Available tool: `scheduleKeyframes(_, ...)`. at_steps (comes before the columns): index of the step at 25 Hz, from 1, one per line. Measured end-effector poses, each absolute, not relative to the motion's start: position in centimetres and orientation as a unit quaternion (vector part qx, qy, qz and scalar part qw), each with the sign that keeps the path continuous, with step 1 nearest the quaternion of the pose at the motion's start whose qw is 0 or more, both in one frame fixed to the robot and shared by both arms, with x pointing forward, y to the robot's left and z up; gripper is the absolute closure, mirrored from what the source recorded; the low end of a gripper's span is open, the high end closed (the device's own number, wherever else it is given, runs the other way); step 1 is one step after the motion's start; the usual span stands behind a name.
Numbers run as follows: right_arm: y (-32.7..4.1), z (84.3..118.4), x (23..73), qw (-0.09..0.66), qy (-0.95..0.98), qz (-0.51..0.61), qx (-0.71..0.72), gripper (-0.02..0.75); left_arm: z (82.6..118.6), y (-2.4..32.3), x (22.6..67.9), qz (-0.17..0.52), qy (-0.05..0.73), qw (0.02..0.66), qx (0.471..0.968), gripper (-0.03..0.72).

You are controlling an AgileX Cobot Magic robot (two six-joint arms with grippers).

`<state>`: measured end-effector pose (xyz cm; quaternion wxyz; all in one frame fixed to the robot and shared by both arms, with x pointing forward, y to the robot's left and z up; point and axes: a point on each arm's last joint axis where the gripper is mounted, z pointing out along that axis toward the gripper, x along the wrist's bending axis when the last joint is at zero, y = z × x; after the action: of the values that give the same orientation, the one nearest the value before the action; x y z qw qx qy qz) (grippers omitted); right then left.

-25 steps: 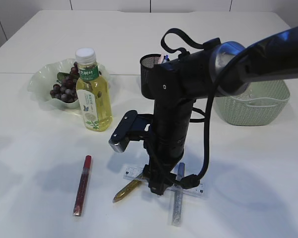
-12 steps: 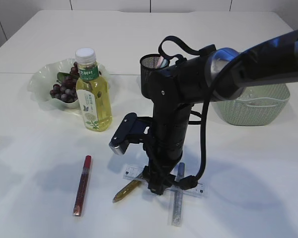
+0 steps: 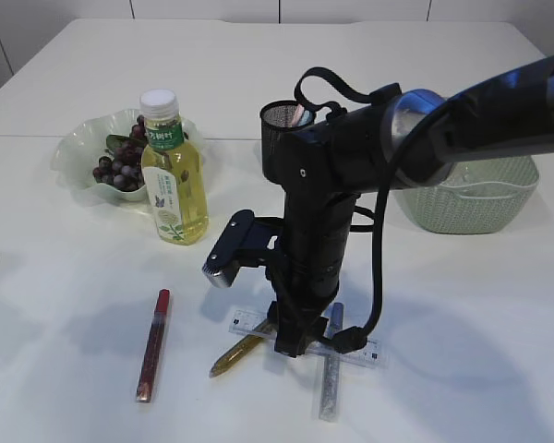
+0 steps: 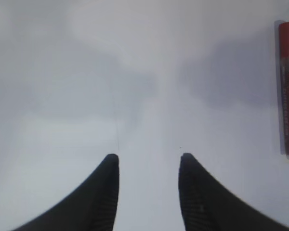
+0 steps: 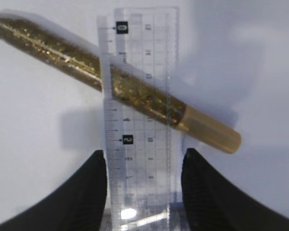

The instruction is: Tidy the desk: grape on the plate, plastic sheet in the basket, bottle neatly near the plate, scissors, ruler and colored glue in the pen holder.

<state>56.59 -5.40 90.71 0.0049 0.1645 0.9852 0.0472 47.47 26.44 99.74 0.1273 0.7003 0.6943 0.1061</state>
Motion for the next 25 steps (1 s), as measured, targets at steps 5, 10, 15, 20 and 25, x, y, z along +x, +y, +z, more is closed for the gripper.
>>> scheduleKeyframes(5, -5.4, 90.7, 56.6, 0.006, 0.985, 0.048, 0.164, 0.423, 99.7, 26.4, 47.5, 0.106, 0.694, 0.128, 0.7, 0.389)
scheduleKeyframes(10, -5.4, 90.7, 56.6, 0.006, 0.985, 0.048, 0.164, 0.444, 99.8, 26.4, 47.5, 0.107, 0.694, 0.129, 0.7, 0.389)
scheduleKeyframes(15, -5.4, 90.9, 56.6, 0.002, 0.984, 0.045, 0.173, 0.444, 99.8, 26.4, 47.5, 0.107, 0.694, 0.129, 0.7, 0.39)
scheduleKeyframes(20, -5.3, 91.7, 56.6, -0.017, 0.979, 0.059, 0.192, 0.444, 99.8, 26.4, 47.5, 0.107, 0.694, 0.129, 0.7, 0.39)
scheduleKeyframes(25, -6.3, 94.7, 57.2, -0.023, 0.965, 0.113, 0.234, 0.445, 99.8, 26.4, 47.5, 0.106, 0.695, 0.129, 0.7, 0.39)
